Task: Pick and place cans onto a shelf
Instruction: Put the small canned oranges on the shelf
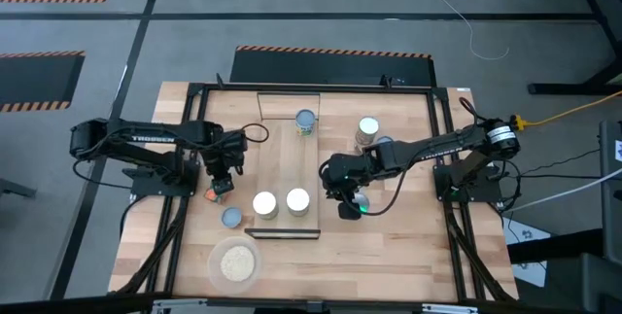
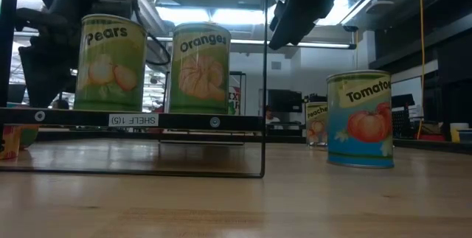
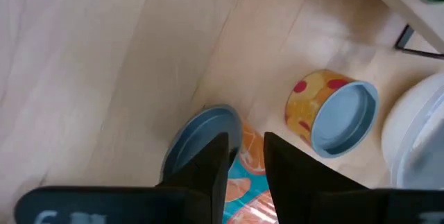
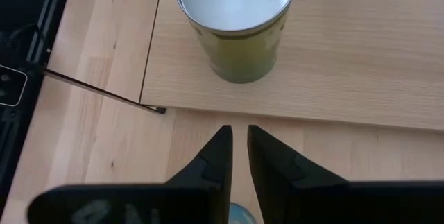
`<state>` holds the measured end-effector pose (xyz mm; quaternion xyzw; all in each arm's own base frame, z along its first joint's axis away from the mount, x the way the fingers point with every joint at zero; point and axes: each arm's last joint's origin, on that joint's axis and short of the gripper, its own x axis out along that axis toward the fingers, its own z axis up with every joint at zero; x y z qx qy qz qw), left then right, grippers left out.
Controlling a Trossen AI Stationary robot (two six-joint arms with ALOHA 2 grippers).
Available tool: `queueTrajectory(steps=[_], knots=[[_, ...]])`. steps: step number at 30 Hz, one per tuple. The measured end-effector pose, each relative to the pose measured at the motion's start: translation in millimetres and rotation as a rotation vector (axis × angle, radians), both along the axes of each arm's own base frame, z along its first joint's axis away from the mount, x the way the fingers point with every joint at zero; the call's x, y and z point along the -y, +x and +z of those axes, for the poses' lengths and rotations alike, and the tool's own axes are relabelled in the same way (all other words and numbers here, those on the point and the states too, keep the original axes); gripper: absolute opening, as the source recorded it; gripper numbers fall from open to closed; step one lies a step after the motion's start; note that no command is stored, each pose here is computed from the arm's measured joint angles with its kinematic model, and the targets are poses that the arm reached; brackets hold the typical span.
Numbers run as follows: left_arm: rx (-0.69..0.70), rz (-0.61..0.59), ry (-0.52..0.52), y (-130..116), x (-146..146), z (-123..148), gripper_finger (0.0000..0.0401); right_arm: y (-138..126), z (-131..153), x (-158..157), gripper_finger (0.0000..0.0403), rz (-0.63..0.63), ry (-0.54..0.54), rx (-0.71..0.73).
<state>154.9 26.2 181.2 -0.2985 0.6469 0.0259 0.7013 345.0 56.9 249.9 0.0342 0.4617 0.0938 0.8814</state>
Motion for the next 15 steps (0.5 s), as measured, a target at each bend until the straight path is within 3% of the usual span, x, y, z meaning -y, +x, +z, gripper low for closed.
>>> queueTrajectory(steps=[10,15], knots=[[-0.043,-0.005,-0.089,0.3,2.0,-3.7,0.0085,0.4,0.2,-0.1,0.0052,-0.002,0.002,0.003],[-0.066,-0.044,-0.082,-2.0,4.7,-4.1,0.0085,0.7,0.4,-0.1,0.0052,-0.002,0.003,0.007]])
